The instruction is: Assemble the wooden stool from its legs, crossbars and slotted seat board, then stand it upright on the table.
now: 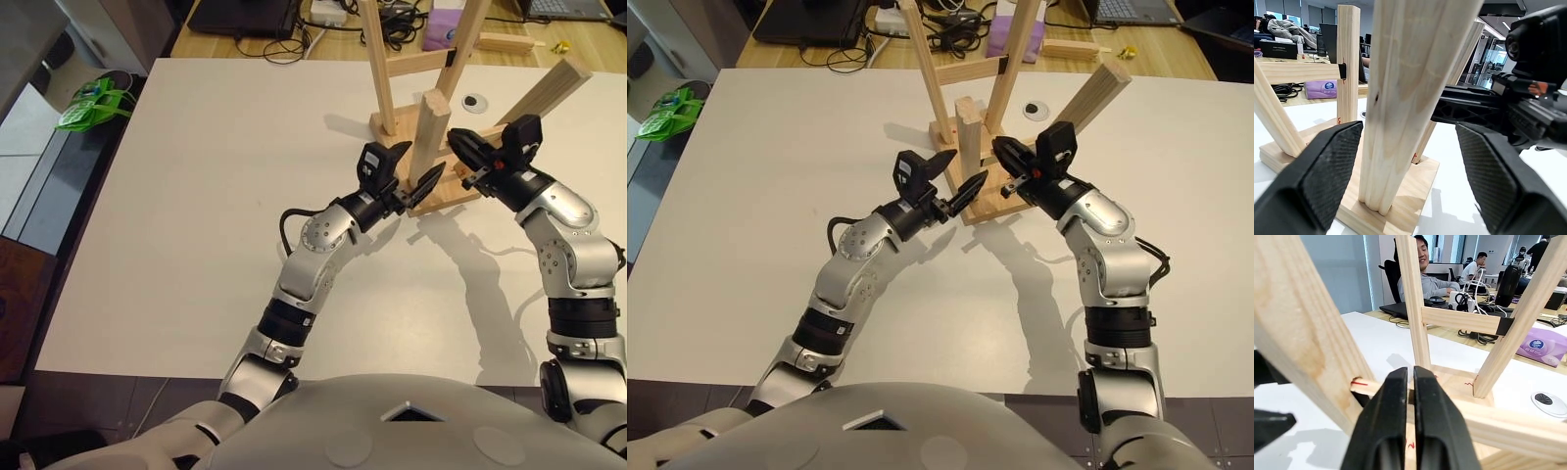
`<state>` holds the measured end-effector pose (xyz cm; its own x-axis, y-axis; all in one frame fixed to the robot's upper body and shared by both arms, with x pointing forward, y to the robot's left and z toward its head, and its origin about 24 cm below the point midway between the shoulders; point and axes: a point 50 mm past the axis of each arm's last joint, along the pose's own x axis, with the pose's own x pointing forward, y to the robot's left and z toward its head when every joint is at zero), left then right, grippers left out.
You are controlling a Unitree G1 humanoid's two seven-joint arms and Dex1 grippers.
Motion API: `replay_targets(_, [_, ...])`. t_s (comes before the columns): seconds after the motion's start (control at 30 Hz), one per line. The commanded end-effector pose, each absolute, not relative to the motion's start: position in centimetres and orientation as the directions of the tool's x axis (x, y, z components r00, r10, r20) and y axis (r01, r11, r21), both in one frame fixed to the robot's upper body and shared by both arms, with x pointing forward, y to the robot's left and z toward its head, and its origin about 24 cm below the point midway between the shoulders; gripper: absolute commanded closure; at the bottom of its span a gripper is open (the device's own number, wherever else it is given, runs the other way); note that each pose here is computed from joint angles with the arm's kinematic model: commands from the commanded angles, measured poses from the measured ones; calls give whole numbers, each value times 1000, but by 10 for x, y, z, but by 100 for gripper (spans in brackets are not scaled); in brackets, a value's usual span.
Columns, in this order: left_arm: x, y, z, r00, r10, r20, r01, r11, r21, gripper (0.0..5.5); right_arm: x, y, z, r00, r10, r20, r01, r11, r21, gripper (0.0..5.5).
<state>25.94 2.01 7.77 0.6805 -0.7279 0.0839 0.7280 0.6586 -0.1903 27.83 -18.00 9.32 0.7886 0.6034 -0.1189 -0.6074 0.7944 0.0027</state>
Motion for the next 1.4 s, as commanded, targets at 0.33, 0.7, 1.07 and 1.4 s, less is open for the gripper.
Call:
replay_targets(0.33, [254,12,76,683,-725,85,721,652,-234,201,294,-183,167,829,427,361,-487,868,91,549])
replay_targets(0.7, [254,11,77,673,-735,82,729,642,-236,201,286,-188,68,816,500,-290,-480,865,142,549])
replay_targets(1.07, [243,38,66,681,-731,38,720,660,-216,201,270,-211,141,822,522,227,-561,812,163,549])
replay_targets(1.4, [201,94,37,742,-666,-77,614,721,-320,79,195,-227,55,726,655,-208,-660,749,54,392])
